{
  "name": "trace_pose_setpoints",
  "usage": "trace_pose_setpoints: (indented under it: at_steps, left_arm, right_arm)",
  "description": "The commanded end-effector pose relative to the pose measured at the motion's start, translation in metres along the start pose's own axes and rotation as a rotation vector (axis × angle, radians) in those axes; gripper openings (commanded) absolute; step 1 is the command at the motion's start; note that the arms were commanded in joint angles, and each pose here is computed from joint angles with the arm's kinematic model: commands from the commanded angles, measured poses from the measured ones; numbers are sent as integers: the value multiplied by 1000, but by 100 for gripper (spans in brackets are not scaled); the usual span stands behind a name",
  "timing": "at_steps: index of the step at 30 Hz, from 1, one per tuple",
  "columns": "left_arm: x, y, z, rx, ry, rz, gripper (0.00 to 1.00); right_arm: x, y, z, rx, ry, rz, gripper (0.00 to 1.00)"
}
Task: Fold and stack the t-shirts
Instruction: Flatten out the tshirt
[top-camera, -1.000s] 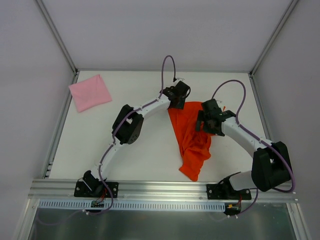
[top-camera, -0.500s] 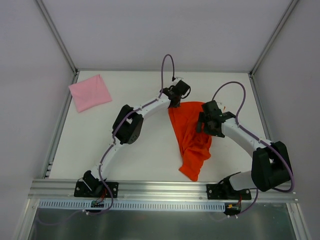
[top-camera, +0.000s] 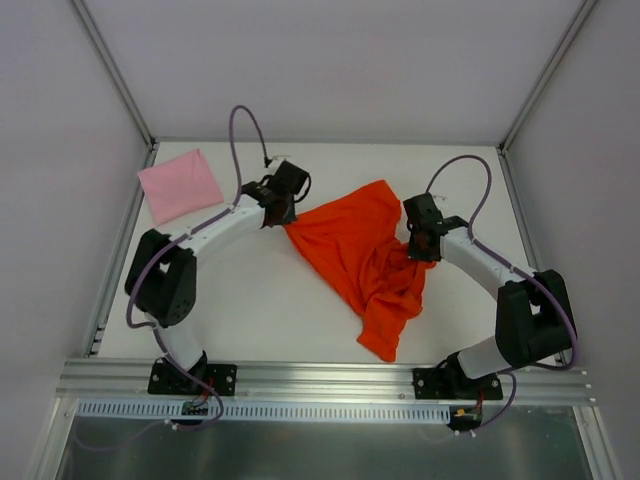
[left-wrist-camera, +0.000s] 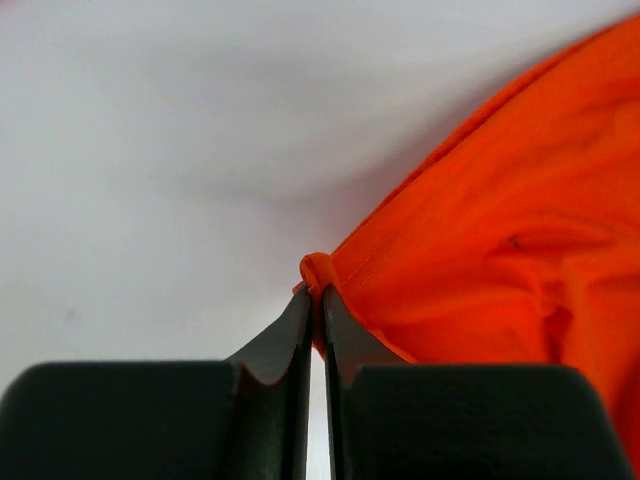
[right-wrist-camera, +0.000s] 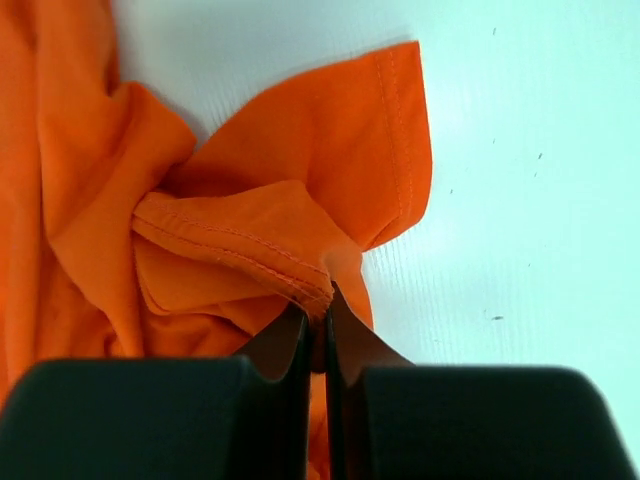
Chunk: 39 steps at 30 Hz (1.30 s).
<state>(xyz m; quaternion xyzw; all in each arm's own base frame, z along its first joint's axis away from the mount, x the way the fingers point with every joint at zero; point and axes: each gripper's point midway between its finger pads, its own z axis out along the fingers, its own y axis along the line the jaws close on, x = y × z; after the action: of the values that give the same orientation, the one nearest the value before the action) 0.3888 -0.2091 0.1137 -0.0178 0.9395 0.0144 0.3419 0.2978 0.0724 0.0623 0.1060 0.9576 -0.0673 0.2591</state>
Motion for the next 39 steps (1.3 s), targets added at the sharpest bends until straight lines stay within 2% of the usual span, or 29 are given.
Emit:
trace_pose_setpoints:
  at_steps: [1,2,3,4,5,7,9,11,12,13,15,18,19,20,22,25,26,27,29,32,33,35,36,39]
  left_arm:
    - [35,52,-23,-89,34,-144,0]
    - [34,62,-39,-76,9,-187,0]
    - [61,80,-40,-127,53,-208,0]
    - [69,91,-45,-151,54,-223,0]
    - [67,106,-59,-182,11,-249,0]
    - [96,132,-73,-274,56,-280,0]
    - [115,153,-93,-315,62,-327,0]
    - [132,168,-109,-329,65,-364,0]
    - [137,175,-115,-349,56,-405,0]
    - [152,188,-126,-397,90,-395,0]
    - [162,201,-139,-410,74,-435,0]
    - [161,191,-138,-309,60,-405,2]
    - [160,179,-136,-249,79,-401,24]
    - [149,167,-130,-195,64,-374,51]
    - [141,158,-123,-184,82,-339,99]
    - [101,144,-117,-163,29,-239,99]
    - [71,133,-120,-117,-39,-217,99]
    - [58,126,-117,-97,-65,-195,99]
    - [23,104,-105,-44,-135,-153,99]
    - [-5,85,-73,6,-110,-136,98]
    - [-22,84,-52,15,-100,-158,97]
    - [-23,67,-16,107,-10,-159,92]
    - [-46,63,-12,134,-32,-153,90]
    - [-67,60,23,133,-7,-95,88]
  right_arm:
    - [-51,6,-14,-17,-137,20,1]
    - [-55,12,-16,-49,-144,10,1]
    - [-64,17,-19,-76,-168,-7,1]
    - [-76,25,-26,-109,-196,-7,1]
    - [-82,34,-29,-153,-201,-21,1]
    - [-111,47,-44,-197,-259,-36,1]
    - [-123,49,-43,-169,-256,-55,1]
    - [-152,50,-53,-149,-304,-65,1]
    - [-153,52,-45,-135,-282,-83,1]
    - [-159,53,-45,-138,-285,-86,1]
    - [-169,60,-42,-157,-279,-90,1]
    - [-165,73,-30,-195,-240,-137,1]
    - [-163,75,-27,-197,-228,-139,1]
    - [-157,74,-23,-189,-203,-140,1]
    - [-152,72,-19,-177,-173,-142,1]
    - [-129,61,-19,-154,-119,-158,1]
    - [-121,57,-18,-147,-106,-161,1]
    - [-100,49,-11,-133,-62,-177,1]
    - [-86,39,-16,-120,-52,-145,1]
    - [-59,21,-18,-86,-26,-120,1]
    - [-51,16,-20,-85,-25,-97,1]
    - [-44,14,-23,-92,-27,-69,1]
    - [-41,12,-23,-92,-28,-64,1]
    - [-34,6,-22,-73,-31,-47,2]
